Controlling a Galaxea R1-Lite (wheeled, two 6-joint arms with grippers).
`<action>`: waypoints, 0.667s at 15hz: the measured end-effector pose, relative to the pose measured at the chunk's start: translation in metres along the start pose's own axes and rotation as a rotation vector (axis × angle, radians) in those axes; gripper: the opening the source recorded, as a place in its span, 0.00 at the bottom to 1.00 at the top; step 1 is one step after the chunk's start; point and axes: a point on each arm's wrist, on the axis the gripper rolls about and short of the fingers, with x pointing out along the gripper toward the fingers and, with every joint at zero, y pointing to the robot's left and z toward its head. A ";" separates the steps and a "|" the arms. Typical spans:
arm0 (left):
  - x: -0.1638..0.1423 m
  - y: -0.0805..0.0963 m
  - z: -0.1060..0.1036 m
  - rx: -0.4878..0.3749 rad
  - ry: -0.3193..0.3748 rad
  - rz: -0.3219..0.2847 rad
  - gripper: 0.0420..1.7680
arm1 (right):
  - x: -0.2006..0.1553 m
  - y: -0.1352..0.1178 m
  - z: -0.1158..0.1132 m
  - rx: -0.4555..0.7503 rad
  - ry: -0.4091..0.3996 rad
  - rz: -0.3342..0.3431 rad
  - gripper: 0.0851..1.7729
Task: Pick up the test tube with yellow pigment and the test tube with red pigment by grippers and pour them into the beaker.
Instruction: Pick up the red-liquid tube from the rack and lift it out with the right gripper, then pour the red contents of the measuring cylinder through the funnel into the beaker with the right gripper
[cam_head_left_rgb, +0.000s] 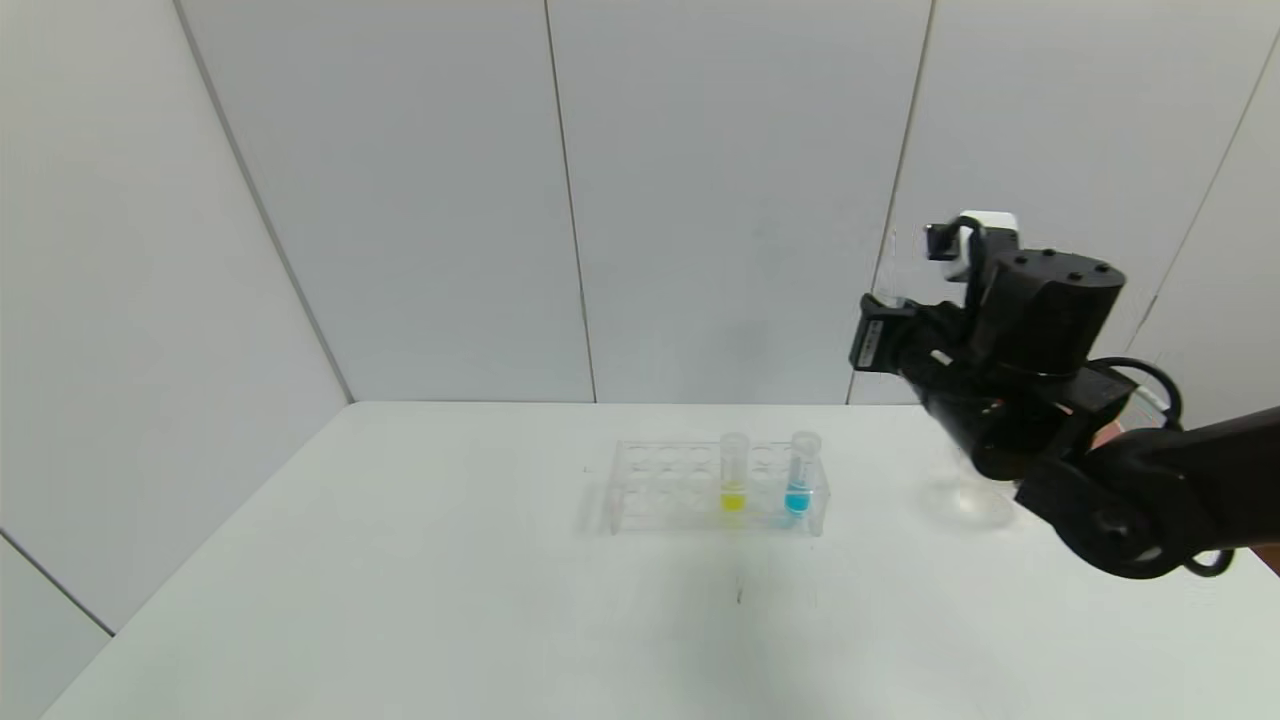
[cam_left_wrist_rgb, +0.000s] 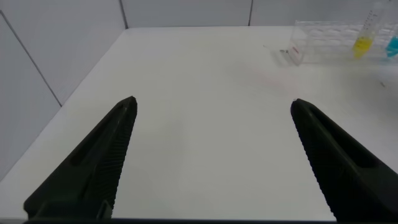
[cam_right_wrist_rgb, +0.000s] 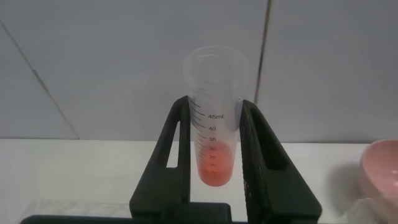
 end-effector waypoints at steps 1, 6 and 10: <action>0.000 0.000 0.000 0.000 0.000 0.000 1.00 | 0.000 -0.020 0.002 -0.005 0.007 0.011 0.27; 0.000 0.000 0.000 0.000 0.000 0.000 1.00 | -0.002 -0.124 0.014 -0.027 0.029 0.072 0.27; 0.000 0.000 0.000 0.000 0.000 0.000 1.00 | -0.011 -0.208 0.020 -0.133 0.037 0.164 0.27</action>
